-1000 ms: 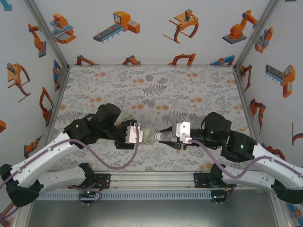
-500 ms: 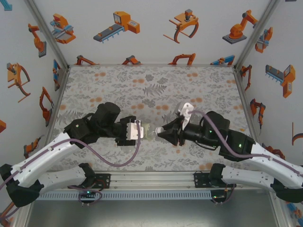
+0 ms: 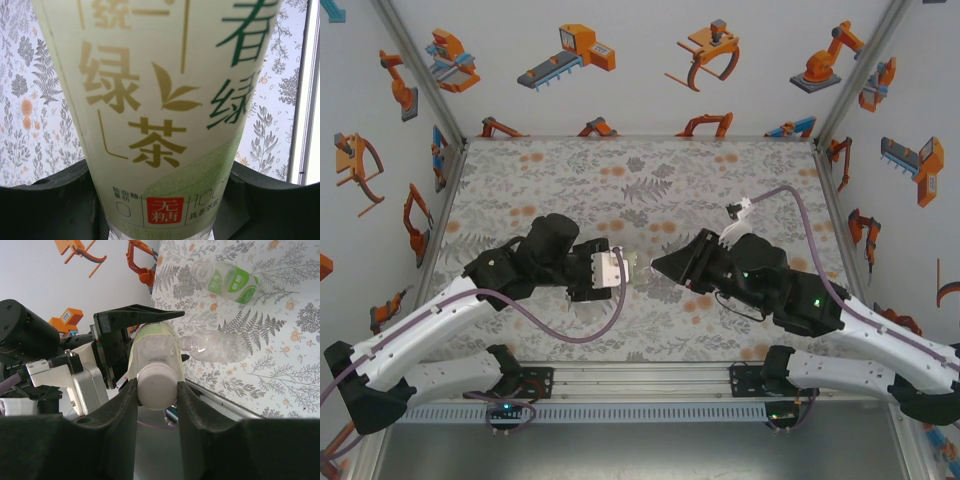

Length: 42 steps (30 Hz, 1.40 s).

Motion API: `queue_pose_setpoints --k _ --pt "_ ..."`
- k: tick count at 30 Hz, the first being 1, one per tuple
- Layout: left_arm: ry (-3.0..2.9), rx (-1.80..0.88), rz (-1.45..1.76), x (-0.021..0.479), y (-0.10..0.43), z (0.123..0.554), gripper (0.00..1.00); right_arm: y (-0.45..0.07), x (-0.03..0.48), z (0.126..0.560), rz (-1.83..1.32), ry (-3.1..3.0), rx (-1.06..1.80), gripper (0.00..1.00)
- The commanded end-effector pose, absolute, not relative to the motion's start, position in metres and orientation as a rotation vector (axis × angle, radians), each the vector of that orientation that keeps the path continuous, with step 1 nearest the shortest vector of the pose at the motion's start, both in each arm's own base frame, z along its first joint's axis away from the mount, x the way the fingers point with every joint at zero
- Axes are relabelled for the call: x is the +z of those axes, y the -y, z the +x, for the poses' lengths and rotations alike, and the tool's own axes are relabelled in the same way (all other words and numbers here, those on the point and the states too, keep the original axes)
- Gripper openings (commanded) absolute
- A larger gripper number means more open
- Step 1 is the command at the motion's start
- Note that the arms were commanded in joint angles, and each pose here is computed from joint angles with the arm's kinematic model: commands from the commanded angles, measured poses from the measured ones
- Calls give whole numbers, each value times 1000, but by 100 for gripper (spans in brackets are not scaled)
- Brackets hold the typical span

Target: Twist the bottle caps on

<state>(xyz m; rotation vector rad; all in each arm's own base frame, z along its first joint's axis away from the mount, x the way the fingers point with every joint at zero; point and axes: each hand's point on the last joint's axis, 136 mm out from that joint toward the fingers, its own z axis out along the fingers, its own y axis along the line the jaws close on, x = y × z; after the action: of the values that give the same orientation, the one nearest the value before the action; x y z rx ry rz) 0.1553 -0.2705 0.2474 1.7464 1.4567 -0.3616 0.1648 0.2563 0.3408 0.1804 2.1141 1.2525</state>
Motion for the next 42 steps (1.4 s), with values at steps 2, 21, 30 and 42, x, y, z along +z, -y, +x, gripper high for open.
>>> queue_pose_setpoints --k 2,21,30,42 --pt "-1269 -456 1738 278 287 139 0 -248 361 167 43 -2043 1164 54" --pt "-1410 -595 1785 279 264 108 0 -265 415 66 -1306 -1160 903 52" --pt "-1449 -626 1792 270 259 101 0 -290 405 68 -1456 -1080 829 51" --pt "-1452 -599 1815 262 253 100 0 -294 406 69 -1435 -1101 862 46"
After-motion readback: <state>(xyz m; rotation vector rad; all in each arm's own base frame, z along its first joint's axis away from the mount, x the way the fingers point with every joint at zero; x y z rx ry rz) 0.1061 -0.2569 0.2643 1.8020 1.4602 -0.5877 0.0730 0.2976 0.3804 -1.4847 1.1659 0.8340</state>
